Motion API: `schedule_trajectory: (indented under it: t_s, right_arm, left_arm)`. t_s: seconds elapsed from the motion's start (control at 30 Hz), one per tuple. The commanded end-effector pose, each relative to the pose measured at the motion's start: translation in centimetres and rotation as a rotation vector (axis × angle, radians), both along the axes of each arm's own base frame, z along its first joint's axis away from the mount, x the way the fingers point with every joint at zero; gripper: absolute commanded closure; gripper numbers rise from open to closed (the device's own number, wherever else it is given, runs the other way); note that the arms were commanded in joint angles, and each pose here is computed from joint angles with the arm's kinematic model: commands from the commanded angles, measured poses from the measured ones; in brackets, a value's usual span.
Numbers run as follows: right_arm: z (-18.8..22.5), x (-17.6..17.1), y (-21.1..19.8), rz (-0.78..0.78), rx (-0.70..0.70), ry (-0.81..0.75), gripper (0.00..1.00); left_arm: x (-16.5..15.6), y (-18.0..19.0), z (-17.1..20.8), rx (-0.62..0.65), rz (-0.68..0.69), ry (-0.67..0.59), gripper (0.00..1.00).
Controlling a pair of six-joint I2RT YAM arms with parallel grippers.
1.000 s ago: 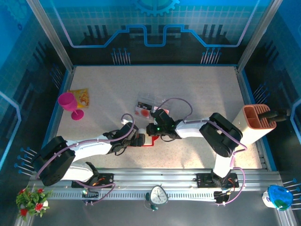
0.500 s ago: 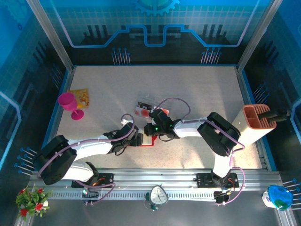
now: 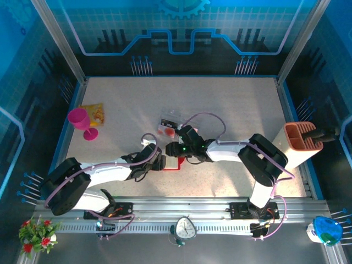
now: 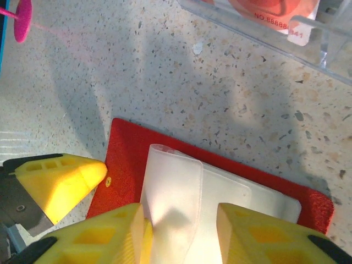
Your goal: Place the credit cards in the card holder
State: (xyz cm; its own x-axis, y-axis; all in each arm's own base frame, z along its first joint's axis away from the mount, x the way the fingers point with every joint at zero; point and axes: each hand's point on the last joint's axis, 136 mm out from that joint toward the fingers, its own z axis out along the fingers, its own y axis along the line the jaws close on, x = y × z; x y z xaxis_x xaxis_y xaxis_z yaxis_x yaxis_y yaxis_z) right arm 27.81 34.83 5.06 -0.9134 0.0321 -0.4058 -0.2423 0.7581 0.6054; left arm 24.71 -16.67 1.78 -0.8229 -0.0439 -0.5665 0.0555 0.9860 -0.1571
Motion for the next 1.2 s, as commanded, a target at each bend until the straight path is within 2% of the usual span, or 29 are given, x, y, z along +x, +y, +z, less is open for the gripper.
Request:
schedule_trajectory:
  t_s: [0.0, 0.23, 0.63, 0.9, 1.0, 1.17]
  right_arm:
    - [-0.8, -0.3, -0.7, -0.013, -0.015, 0.020, 0.57]
    - [-1.7, -0.3, -0.1, -0.013, 0.012, 0.051, 0.54]
    - [-2.3, -0.7, 1.0, 0.018, 0.042, 0.094, 0.57]
    - [-0.7, 0.0, 2.8, 0.043, 0.101, 0.073, 0.57]
    - [-0.2, -0.1, 3.1, 0.054, 0.113, 0.071, 0.58]
    - [1.6, -0.7, 3.8, 0.070, 0.140, 0.056, 0.58]
  left_arm:
    - [-1.8, 0.6, -1.6, -0.004, -0.007, 0.071, 0.24]
    - [-1.7, 0.7, -0.9, -0.016, 0.002, 0.047, 0.23]
    - [-1.7, 0.7, -0.8, -0.023, 0.000, 0.041, 0.23]
    - [-1.7, 0.8, -0.3, -0.033, 0.003, 0.027, 0.22]
    - [-1.6, 0.9, 0.4, -0.044, 0.011, 0.012, 0.16]
    - [-1.3, 1.4, 2.9, -0.089, 0.058, -0.046, 0.01]
